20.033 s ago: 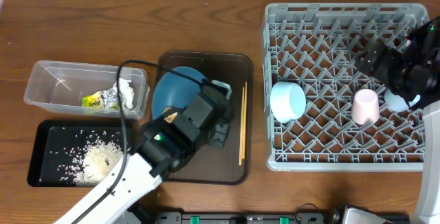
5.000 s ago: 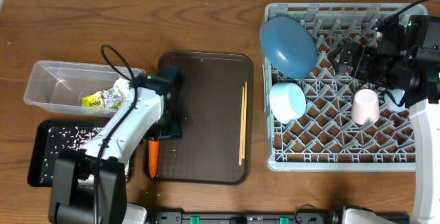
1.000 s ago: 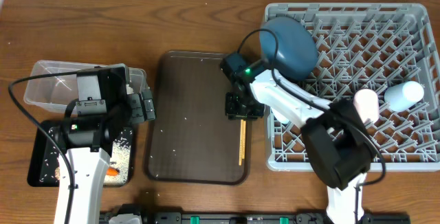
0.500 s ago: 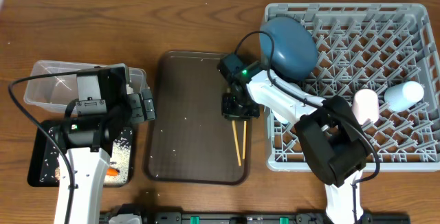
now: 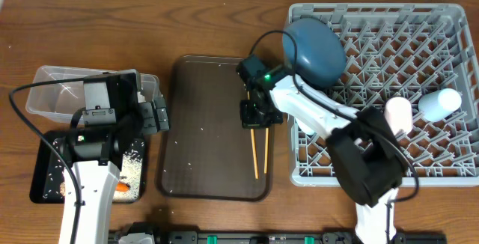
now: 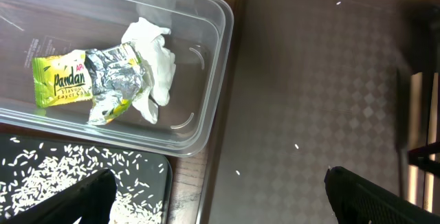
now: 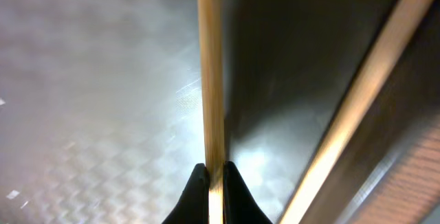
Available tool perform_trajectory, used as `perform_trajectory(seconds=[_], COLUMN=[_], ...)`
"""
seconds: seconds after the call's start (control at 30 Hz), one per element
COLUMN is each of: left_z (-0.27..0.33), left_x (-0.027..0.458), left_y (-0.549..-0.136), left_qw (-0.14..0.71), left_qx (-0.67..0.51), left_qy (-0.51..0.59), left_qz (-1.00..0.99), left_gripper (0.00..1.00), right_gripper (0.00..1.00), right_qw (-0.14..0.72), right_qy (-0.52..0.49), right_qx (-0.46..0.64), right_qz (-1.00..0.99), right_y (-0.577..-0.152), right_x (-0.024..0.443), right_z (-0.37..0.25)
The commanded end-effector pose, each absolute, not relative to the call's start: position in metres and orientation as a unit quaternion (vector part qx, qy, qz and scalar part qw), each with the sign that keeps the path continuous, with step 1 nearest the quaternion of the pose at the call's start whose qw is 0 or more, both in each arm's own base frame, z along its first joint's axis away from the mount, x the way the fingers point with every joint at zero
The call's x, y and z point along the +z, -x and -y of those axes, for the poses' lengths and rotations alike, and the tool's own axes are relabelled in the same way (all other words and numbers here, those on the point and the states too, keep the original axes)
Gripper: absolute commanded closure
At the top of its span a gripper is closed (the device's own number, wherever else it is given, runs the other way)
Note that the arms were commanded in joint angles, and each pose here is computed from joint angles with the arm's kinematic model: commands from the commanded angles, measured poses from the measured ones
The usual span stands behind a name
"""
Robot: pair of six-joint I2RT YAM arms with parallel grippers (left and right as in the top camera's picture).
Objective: Sort waste into correct bins and load items into the dishwasher rack
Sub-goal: 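Lift the chopstick and stand it upright in the dish rack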
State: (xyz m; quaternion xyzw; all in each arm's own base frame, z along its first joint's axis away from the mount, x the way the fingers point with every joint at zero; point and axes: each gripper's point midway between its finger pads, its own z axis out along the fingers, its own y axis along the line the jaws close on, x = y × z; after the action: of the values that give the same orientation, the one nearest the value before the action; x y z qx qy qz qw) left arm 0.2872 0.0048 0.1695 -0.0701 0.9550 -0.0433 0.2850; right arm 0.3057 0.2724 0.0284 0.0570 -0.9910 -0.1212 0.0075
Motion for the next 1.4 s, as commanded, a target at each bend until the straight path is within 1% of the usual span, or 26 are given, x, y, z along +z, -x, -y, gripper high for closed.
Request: perform_trajectory(seconds=[0.0,0.17,0.27,0.37,0.47,0.67,0.73,0.83,1.17,1.2,1.23,1.27,1.3,1.37], left_z=[-0.005,-0.005,-0.005,-0.005,-0.005,-0.005,-0.005,-0.005,-0.005,-0.005,-0.005,-0.005,-0.005,-0.005], left_x=[0.177,0.177,0.177,0.177,0.177,0.177,0.177,0.177,0.177,0.177,0.177,0.177,0.177,0.177], left_y=[-0.29,-0.29,-0.29,-0.29,-0.29,-0.29,-0.29,-0.29,-0.29,-0.29,-0.29,-0.29,-0.29,-0.29], left_qw=[0.294,0.294,0.294,0.294,0.294,0.294,0.294,0.294,0.294,0.294,0.294,0.294,0.294,0.294], left_qx=[-0.043,-0.043,-0.042,-0.043,-0.043,-0.042,-0.043,-0.043,-0.043,-0.043,-0.043,-0.043,-0.043,-0.043], left_qy=[0.063,0.063,0.063,0.063,0.063,0.063,0.063,0.063,0.063,0.063,0.063,0.063,0.063,0.063], left_qz=[-0.953,-0.953,-0.953,-0.953,-0.953,-0.953,-0.953,-0.953,-0.953,-0.953,-0.953,-0.953,-0.953,-0.953], left_gripper=[0.02,0.02,0.02,0.02,0.02,0.02,0.02,0.02,0.02,0.02,0.02,0.02,0.02,0.02], right_gripper=[0.99,0.99,0.99,0.99,0.99,0.99,0.99,0.99,0.99,0.94,0.81,0.62,0.56,0.55], right_qw=[-0.084,-0.171,-0.209,-0.24,-0.264,-0.263,-0.26,-0.248,-0.199,-0.196,-0.196,-0.197,-0.2,-0.21], right_qy=[-0.107,-0.121,-0.113,-0.078,-0.042,-0.008,0.001,0.001,-0.002,-0.002,-0.002,-0.002,-0.006,-0.007], right_qx=[-0.17,-0.182,-0.183,-0.172,-0.14,-0.055,-0.048,-0.04,-0.012,-0.014,-0.014,-0.015,-0.017,-0.026], right_qz=[0.976,0.961,0.954,0.952,0.953,0.963,0.964,0.968,0.98,0.981,0.981,0.98,0.98,0.977], right_y=[-0.322,-0.335,-0.345,-0.359,-0.372,-0.382,-0.385,-0.388,-0.409,-0.41,-0.411,-0.412,-0.413,-0.413], right_x=[0.104,0.167,0.196,0.219,0.232,0.221,0.216,0.203,0.151,0.148,0.147,0.147,0.15,0.162], right_z=[-0.286,-0.263,-0.234,-0.186,-0.122,-0.005,0.014,0.032,0.043,0.042,0.041,0.039,0.035,0.026])
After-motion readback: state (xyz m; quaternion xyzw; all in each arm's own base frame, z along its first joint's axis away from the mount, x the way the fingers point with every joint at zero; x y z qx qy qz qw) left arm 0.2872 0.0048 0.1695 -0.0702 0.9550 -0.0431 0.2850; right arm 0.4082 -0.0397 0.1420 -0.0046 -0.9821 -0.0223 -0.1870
